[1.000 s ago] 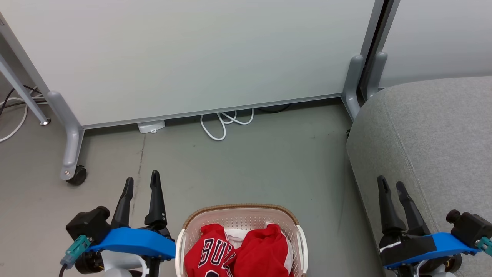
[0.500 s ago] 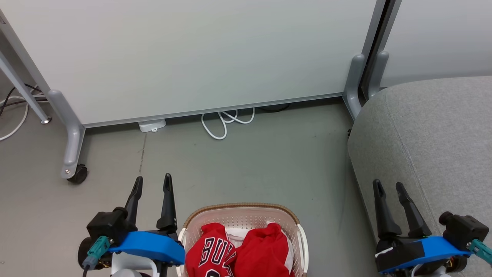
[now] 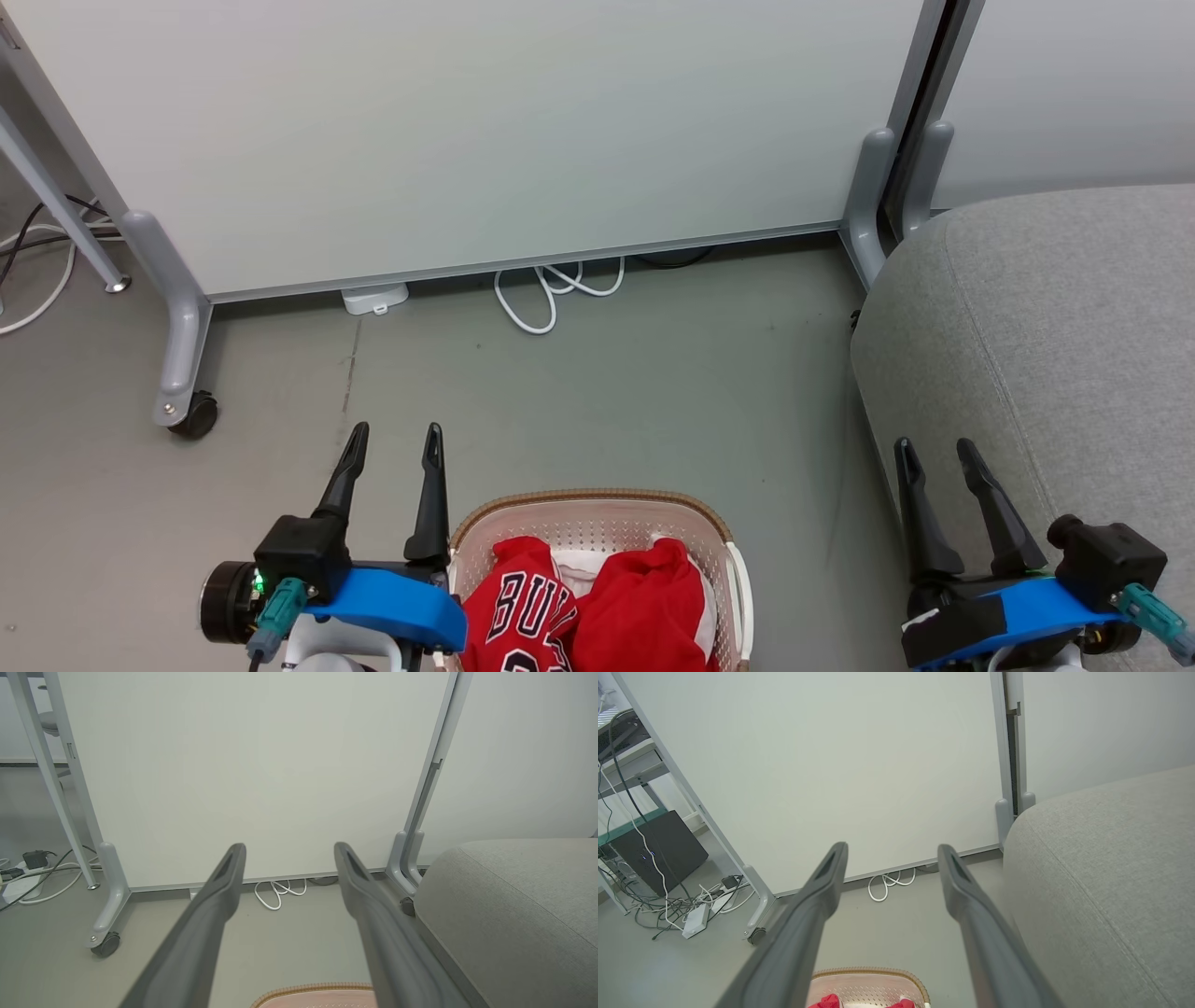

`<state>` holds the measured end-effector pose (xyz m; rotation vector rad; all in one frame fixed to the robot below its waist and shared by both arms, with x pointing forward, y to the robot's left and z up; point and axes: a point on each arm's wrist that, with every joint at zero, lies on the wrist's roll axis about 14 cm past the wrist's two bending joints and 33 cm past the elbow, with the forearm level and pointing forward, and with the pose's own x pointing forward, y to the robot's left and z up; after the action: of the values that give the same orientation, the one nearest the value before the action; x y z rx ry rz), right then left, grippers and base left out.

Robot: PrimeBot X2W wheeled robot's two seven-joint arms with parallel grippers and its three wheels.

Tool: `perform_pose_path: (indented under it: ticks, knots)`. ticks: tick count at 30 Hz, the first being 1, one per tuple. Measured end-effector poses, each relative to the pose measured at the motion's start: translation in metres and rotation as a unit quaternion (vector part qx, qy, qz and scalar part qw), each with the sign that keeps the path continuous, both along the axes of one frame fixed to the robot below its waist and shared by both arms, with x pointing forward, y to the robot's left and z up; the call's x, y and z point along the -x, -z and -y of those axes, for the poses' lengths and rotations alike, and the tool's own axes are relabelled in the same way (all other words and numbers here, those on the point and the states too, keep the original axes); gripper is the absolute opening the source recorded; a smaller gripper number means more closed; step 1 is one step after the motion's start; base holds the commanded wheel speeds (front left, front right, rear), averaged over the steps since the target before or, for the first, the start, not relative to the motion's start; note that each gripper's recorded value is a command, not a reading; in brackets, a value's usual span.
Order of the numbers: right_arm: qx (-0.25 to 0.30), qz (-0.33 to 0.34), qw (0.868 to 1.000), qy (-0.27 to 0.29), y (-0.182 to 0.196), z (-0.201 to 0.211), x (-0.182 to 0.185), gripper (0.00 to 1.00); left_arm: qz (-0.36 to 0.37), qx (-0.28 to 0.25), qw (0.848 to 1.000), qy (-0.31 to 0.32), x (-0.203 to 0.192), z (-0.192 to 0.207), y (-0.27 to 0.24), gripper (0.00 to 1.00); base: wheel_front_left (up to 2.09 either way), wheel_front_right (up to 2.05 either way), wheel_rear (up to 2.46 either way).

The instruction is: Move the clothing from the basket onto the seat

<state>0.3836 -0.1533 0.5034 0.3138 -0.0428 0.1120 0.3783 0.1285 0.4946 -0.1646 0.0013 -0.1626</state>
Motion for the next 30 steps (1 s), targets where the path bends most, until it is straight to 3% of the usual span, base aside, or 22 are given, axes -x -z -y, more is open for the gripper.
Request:
perform_pose_path:
  ticks: [30]
  knots:
    - [0.093, 0.021, 0.995, -0.030, 0.001, -0.016, 0.000, 1.00, 0.030, -0.097, 0.994, 0.033, 0.005, 0.014, 0.001, 1.00, 0.00, 0.00, 0.00]
